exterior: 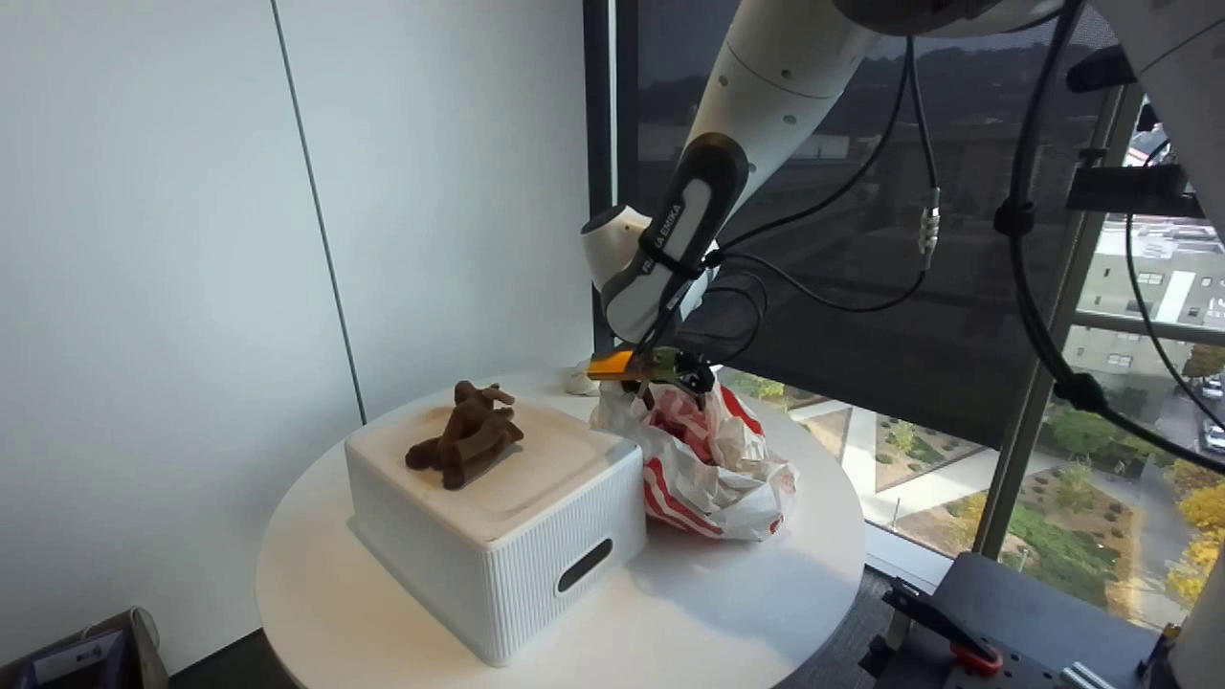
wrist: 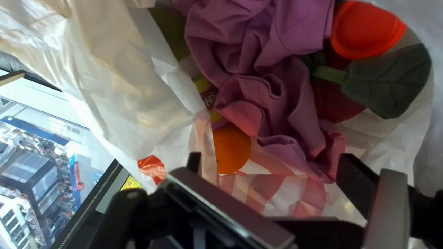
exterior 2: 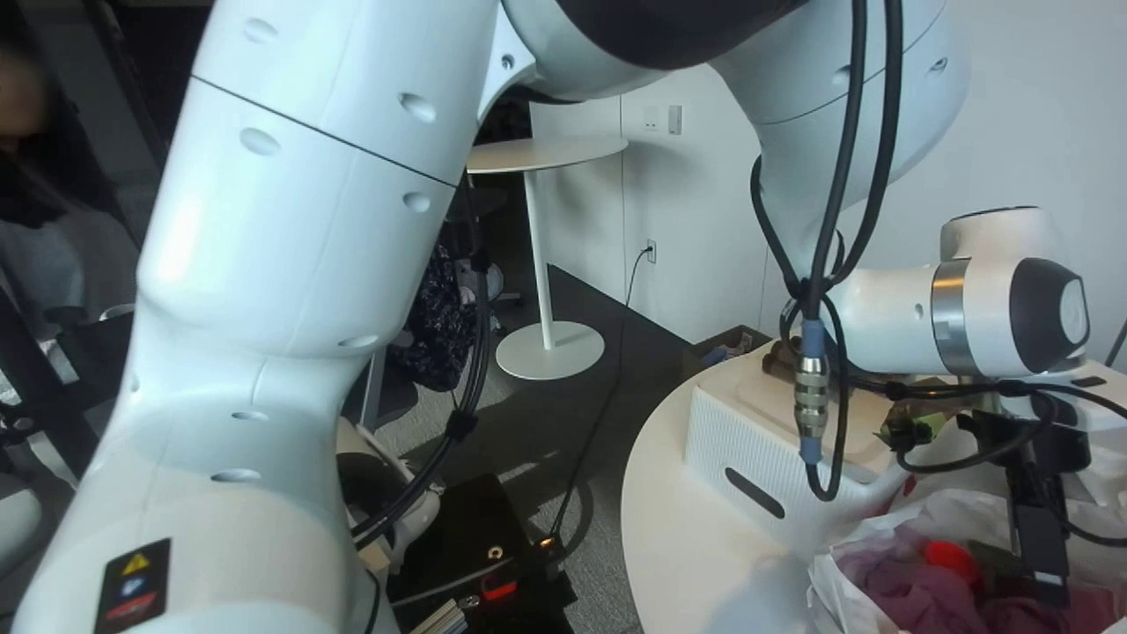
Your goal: Put the items in the plastic bag on the white basket
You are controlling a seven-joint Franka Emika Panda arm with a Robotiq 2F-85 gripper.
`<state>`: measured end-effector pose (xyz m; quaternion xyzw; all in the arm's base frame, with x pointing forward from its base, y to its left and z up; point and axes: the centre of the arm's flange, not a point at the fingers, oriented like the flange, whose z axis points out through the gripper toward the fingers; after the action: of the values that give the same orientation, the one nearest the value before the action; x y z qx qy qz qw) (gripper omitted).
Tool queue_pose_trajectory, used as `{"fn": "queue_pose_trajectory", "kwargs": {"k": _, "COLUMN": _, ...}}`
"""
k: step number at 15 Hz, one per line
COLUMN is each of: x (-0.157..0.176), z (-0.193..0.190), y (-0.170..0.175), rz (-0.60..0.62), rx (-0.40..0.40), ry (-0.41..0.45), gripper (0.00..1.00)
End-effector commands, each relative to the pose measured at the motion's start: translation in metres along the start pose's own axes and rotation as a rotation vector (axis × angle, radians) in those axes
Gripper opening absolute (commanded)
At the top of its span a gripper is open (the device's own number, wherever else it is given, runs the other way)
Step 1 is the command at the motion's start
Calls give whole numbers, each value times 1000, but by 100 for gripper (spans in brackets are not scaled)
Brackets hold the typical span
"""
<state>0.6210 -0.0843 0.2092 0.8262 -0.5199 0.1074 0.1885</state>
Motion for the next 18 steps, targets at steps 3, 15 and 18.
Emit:
{"fn": "queue_pose_trajectory", "kwargs": {"k": 3, "x": 9, "z": 41, "y": -22, "rz": -9, "rx": 30, "ry": -11, "gripper": 100}}
{"fn": "queue_pose_trajectory", "kwargs": {"k": 15, "x": 7, "z": 104, "y": -23, "rz": -26, "rx": 118, "ry": -62, "gripper": 58}}
{"fn": "queue_pose_trajectory", "kwargs": {"k": 18, "x": 7, "z": 92, "y": -21, "rz": -36, "rx": 131, "ry": -45, "gripper": 36}}
